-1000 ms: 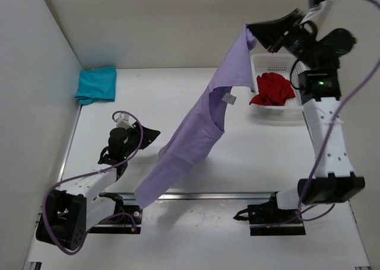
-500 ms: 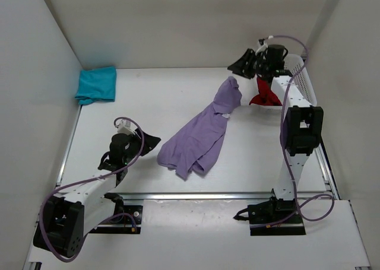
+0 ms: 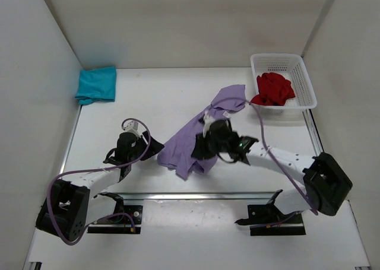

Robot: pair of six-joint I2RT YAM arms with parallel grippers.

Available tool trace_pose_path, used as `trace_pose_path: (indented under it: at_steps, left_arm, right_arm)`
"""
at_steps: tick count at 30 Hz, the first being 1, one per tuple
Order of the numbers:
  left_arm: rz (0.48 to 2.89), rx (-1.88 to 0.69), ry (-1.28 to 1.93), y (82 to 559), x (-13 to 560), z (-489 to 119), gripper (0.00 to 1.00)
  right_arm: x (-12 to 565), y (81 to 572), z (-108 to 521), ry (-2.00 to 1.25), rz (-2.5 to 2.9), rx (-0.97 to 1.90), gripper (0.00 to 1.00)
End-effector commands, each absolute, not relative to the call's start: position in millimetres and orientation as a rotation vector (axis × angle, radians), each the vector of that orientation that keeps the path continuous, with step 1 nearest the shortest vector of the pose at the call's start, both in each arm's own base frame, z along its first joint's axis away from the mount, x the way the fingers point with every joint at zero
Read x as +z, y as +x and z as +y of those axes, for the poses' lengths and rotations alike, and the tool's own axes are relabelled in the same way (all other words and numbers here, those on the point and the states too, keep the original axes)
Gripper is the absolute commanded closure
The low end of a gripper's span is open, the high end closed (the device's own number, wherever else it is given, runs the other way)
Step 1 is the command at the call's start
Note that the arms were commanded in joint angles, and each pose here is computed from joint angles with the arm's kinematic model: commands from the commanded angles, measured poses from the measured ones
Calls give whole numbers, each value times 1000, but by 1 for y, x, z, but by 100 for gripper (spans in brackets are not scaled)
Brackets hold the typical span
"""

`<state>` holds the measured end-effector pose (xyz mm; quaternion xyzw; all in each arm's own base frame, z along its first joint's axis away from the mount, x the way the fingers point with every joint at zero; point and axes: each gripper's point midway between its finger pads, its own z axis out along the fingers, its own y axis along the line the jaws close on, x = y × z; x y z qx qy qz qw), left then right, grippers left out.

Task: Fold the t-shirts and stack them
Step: Flatten out the tshirt

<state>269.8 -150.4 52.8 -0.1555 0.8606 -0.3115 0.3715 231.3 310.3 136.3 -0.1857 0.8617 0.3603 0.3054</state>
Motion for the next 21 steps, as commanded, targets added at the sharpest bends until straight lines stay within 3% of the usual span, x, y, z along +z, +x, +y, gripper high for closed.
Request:
trace_pose_path:
  at_steps: [1,4,7,21]
  left_arm:
    - [2187,-779,-352,275,62,-152,32]
    - [2177,-790,-373,272,62,-149,32]
    - [2163,-794,-368,271,66,-150,33]
    - [2160,-799,-376,267,65,-151,36]
  right_arm:
    - [110,202,309,-458,2288,891,71]
    - [99,184,324,-473,2273,941,55]
    - [82,180,329,-444,2309,971,51]
    - [56,163,346,-416,2399,1000,55]
